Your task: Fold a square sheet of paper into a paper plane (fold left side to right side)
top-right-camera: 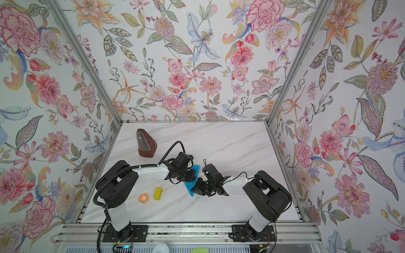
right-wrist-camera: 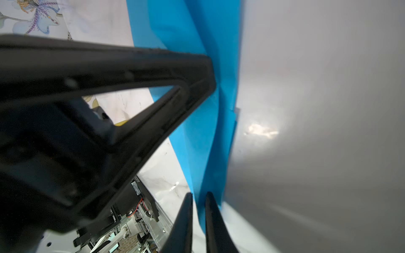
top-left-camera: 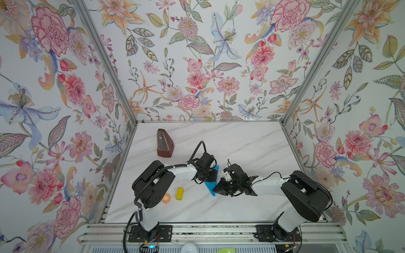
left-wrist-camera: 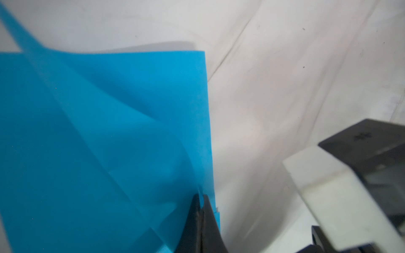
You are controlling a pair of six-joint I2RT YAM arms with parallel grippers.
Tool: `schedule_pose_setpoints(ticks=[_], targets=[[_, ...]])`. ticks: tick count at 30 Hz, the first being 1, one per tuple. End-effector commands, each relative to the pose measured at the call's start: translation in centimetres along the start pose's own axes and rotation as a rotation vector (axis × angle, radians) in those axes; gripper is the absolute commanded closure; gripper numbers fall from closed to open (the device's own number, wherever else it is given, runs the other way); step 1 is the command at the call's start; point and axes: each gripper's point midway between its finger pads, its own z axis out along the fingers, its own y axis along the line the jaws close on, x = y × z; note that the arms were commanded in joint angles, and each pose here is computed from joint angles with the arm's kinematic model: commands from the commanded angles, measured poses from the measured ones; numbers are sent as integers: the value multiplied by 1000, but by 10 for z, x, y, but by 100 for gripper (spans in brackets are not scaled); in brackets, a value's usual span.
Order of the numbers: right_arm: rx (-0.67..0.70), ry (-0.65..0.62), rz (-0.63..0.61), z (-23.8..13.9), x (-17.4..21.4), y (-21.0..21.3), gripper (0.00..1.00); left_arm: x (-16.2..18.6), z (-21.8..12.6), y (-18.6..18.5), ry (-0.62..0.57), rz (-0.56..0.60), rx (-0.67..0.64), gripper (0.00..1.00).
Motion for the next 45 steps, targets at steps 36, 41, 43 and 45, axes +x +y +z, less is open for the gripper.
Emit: schedule_pose_setpoints(ticks=[36,41,43,45], targets=[[-45,-81,-19,-27,-21,26,88,23,11,36,39,-45,-101,100],[-75,-61,-18,-14,-29,33,92,23,11,38,37,-47,-105,100],[-74,-63,-11,-11,-32,31,93,23,11,37,38,-48,-105,100],[-75,-67,-4,-7,-36,28,93,24,11,38,40,-47,-106,100]])
